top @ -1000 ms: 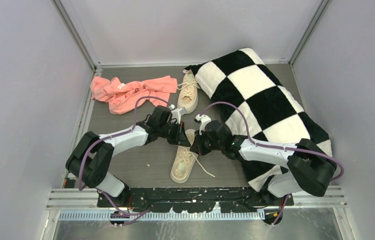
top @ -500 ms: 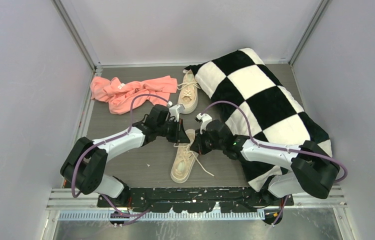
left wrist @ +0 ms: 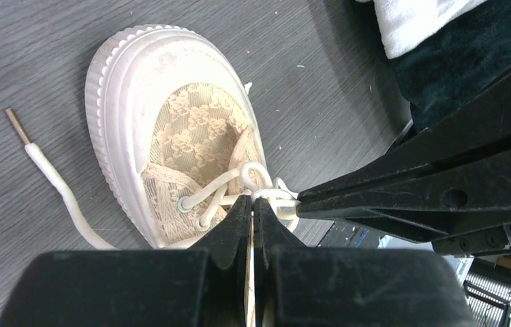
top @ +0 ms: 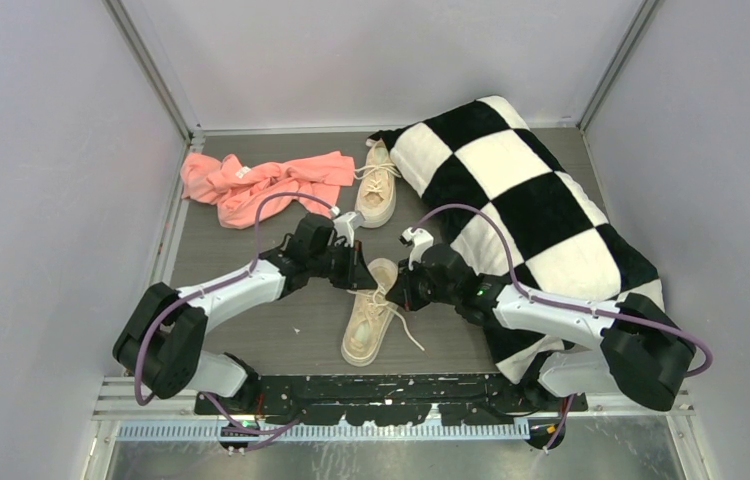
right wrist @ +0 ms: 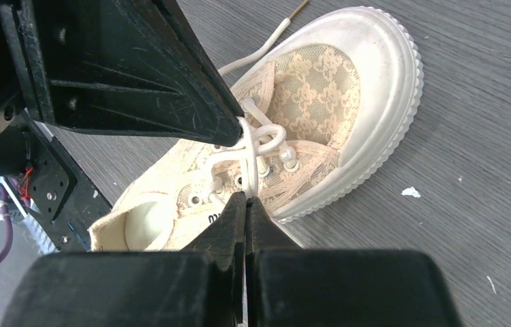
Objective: Tie the shoes
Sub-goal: Tie the shoelace on the shoe.
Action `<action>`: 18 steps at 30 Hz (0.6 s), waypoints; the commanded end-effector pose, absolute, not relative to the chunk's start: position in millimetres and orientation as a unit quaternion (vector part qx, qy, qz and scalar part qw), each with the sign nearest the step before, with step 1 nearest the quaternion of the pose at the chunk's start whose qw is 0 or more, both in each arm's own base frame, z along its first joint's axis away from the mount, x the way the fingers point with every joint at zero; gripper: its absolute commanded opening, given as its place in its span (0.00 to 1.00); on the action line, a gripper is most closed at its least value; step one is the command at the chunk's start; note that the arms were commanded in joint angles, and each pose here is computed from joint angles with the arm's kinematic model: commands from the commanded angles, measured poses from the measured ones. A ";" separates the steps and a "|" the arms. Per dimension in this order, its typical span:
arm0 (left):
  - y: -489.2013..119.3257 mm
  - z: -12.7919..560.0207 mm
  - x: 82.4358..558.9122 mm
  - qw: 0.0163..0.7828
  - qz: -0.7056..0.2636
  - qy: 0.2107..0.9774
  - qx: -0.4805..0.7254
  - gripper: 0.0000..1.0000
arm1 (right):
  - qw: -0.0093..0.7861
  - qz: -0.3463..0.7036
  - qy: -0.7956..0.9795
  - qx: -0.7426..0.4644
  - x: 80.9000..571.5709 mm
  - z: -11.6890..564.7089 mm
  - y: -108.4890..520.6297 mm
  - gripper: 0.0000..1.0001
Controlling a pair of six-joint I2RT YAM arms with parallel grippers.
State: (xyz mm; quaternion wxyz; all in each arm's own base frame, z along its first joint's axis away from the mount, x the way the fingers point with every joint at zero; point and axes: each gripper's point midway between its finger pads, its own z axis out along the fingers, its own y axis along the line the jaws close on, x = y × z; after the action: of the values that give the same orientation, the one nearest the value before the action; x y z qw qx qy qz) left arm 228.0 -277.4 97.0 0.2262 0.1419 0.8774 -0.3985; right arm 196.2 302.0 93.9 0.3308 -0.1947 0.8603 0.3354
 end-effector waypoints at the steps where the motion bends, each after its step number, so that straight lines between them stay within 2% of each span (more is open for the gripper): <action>1: -272.0 107.4 242.1 0.267 -0.394 0.871 0.126 0.00 | 0.334 0.330 0.862 -0.189 192.4 96.5 294.6 0.01; 18: -257.1 118.5 256.5 0.317 -0.392 0.861 0.073 0.01 | 0.327 0.338 0.863 -0.186 186.4 96.5 292.1 0.01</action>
State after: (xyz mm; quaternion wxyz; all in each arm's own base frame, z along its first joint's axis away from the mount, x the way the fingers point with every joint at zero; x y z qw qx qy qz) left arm 226.7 -270.6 102.9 0.2449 0.1070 0.8713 -0.4117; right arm 196.2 299.9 98.2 0.3379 -0.1857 0.8580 0.3393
